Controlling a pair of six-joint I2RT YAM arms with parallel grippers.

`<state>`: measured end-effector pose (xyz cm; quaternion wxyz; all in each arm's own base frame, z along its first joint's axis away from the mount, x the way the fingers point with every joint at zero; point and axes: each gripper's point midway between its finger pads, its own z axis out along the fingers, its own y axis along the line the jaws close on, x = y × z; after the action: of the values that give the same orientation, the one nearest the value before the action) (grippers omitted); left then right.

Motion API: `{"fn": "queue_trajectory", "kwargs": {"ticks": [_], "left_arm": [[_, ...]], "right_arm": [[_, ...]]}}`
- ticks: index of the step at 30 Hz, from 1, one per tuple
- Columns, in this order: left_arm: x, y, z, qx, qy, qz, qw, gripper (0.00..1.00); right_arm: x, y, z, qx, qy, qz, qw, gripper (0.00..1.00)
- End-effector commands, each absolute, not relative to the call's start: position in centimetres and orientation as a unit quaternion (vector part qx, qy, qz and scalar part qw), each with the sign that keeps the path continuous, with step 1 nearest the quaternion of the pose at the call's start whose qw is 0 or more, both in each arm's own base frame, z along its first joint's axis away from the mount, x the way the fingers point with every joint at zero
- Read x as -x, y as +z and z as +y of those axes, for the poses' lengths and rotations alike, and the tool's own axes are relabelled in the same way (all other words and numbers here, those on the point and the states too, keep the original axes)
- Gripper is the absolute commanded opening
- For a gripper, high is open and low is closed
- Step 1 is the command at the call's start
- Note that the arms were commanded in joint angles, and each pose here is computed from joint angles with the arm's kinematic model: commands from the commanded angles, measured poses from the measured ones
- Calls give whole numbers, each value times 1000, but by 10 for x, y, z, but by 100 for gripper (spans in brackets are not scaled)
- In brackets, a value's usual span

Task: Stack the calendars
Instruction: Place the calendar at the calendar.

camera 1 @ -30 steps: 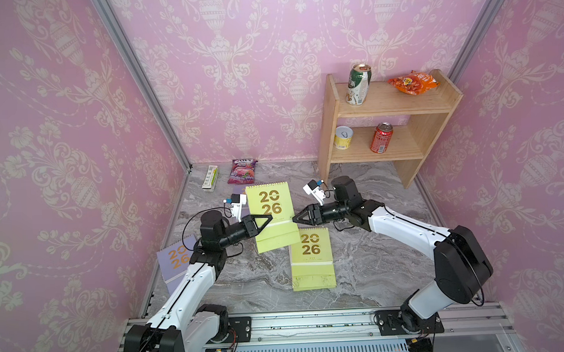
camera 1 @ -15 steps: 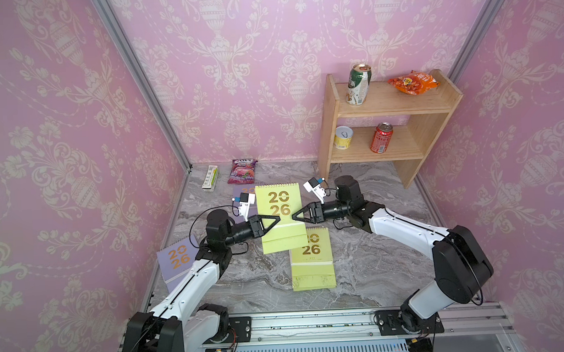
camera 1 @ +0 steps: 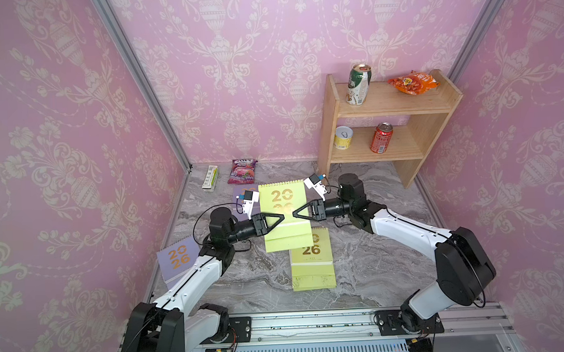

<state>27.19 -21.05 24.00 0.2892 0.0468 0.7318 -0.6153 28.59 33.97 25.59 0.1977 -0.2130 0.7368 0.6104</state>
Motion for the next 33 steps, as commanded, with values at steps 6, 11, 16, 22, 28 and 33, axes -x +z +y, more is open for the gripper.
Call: {"fn": "queue_trajectory", "kwargs": {"ticks": [6,11,16,22,28,33], "left_arm": [[-273,249,-214,-84,-578,743,325,99],[-289,230,-195,-50,-488,795,357,99],[-301,214,-178,-28,-417,831,368,99],[-304,210,-178,-27,-417,831,368,99],[-304,208,-182,-26,-428,828,362,99],[-303,208,-183,-24,-434,825,360,99]], "right_arm": [[-285,249,301,165,544,790,230,0],[-268,225,274,142,512,821,207,0],[-246,199,263,124,511,831,180,0],[-229,181,257,100,524,831,159,0],[-222,163,256,95,525,835,139,0],[-223,153,257,84,526,836,131,0]]}}
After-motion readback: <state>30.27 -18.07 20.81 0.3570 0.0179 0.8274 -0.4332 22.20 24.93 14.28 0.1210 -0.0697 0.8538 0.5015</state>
